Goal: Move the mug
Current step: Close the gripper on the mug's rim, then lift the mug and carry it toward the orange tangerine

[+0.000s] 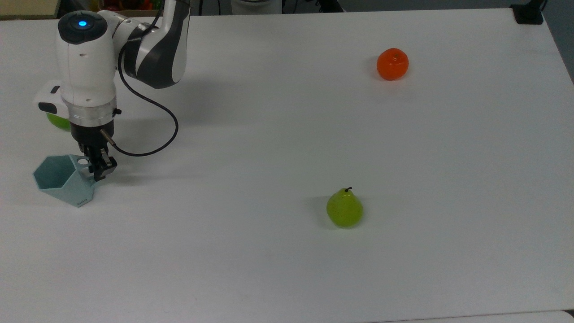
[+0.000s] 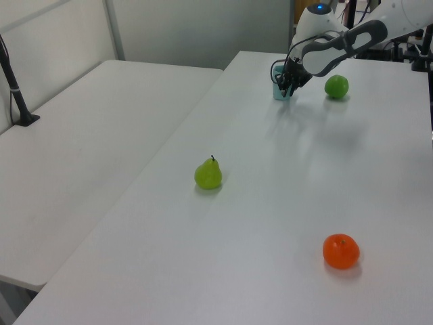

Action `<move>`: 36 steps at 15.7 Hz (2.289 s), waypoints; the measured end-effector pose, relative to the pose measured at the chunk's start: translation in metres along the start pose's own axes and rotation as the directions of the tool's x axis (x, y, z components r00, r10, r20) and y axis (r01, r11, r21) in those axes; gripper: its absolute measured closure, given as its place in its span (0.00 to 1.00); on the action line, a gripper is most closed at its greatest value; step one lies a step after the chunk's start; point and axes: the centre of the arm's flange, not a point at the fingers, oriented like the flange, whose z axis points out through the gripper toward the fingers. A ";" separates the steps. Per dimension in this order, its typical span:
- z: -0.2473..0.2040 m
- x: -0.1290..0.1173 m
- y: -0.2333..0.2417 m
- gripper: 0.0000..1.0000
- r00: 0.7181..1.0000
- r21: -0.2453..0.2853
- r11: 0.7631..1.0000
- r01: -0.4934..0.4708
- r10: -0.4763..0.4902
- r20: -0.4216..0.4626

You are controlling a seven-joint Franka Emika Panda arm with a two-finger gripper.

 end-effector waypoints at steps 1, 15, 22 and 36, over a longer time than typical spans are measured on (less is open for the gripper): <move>0.000 0.000 0.000 0.77 1.000 0.000 1.000 0.001 -0.001 -0.001; -0.123 0.034 -0.033 0.77 0.991 0.118 0.993 0.023 -0.007 -0.135; -0.255 -0.001 -0.078 0.77 0.986 0.180 0.970 0.165 -0.156 -0.061; -0.339 -0.174 -0.071 0.77 0.574 0.261 0.598 0.758 -0.801 0.171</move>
